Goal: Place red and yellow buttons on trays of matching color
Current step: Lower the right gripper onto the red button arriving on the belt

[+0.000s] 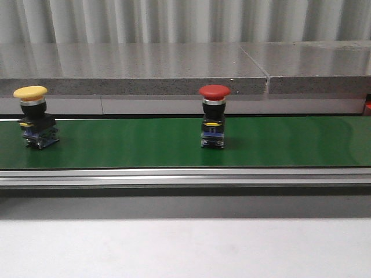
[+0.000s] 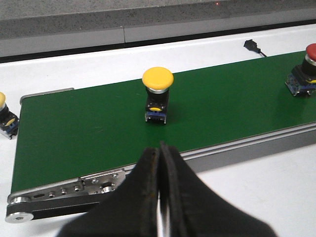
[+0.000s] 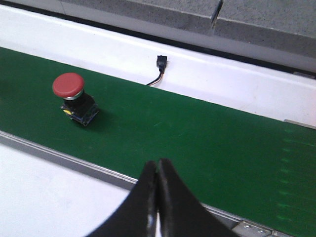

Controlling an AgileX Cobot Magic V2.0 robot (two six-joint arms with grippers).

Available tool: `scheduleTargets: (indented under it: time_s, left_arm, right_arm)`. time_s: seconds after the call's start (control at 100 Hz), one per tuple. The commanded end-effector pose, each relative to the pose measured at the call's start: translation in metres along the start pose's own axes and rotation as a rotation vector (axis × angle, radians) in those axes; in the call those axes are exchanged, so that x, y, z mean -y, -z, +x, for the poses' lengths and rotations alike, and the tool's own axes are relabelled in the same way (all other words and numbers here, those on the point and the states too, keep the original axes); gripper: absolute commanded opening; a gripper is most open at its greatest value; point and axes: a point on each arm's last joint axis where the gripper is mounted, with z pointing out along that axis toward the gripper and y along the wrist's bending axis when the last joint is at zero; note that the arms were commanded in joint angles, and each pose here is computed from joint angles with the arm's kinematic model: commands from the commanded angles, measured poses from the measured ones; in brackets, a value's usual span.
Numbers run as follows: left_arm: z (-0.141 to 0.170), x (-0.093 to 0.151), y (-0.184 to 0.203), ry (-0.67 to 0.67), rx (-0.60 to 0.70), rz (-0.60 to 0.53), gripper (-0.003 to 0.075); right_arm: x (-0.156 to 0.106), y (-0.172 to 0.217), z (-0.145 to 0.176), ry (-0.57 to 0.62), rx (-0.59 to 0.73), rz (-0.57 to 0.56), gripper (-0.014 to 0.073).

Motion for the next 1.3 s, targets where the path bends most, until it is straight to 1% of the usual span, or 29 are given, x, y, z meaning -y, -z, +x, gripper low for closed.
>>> scheduleTargets:
  time_s: [0.0,0.05,0.08,0.1,0.15,0.17,0.22,0.29,0.34,0.56,0.71,0.83,1.03,1.29]
  left_arm:
    - [-0.013,0.001,0.004,0.008,0.084,0.009,-0.0020]
    - [-0.013,0.001,0.004,0.008,0.084,0.009,-0.0020]
    - [-0.013,0.001,0.004,0.008,0.084,0.009,-0.0020]
    - [-0.013,0.001,0.004,0.008,0.084,0.009,-0.0020]
    - [-0.013,0.001,0.004,0.008,0.084,0.009,-0.0020]
    - [-0.013,0.001,0.004,0.008,0.084,0.009,-0.0020]
    - [-0.013,0.001,0.004,0.008,0.084,0.009,-0.0020]
    - [-0.013,0.001,0.004,0.008,0.084,0.009,-0.0020]
    - [-0.013,0.001,0.004,0.008,0.084,0.009,-0.0020]
    - [-0.013,0.001,0.004,0.008,0.084,0.009,-0.0020]
    - [-0.013,0.001,0.004,0.008,0.084,0.009,-0.0020]
    - [-0.013,0.001,0.004,0.008,0.084,0.009,-0.0020]
    - [-0.013,0.001,0.004,0.008,0.084,0.009,-0.0020]
    - [-0.013,0.001,0.004,0.008,0.084,0.009,-0.0020]
  right_arm:
    - [-0.001,-0.005,-0.025,0.016,0.031,-0.010,0.0021]
    - [-0.001,-0.013,-0.031,0.018,-0.006,-0.021,0.0102]
    - [-0.002,-0.017,-0.034,0.020,-0.024,-0.028,0.0172]
    - [-0.002,-0.021,-0.037,0.021,-0.033,-0.031,0.0202]
    - [-0.003,-0.029,-0.042,0.024,-0.058,-0.041,0.0320]
    - [-0.003,-0.032,-0.045,0.025,-0.067,-0.046,0.0349]
    - [-0.004,-0.040,-0.049,0.028,-0.101,-0.056,0.0454]
    - [-0.004,-0.052,-0.053,0.024,-0.150,-0.064,0.0552]
    - [-0.004,-0.060,-0.056,0.020,-0.187,-0.073,0.0588]
    - [-0.005,-0.090,-0.069,-0.026,-0.281,-0.124,0.0597]
    - [-0.006,-0.111,-0.072,-0.042,-0.381,-0.155,0.0597]
    - [-0.014,-0.124,-0.073,-0.025,-0.436,-0.186,0.0597]
    - [-0.031,-0.148,-0.077,0.019,-0.467,-0.225,0.0597]
    - [-0.030,-0.187,-0.070,0.022,-0.484,-0.200,0.0596]
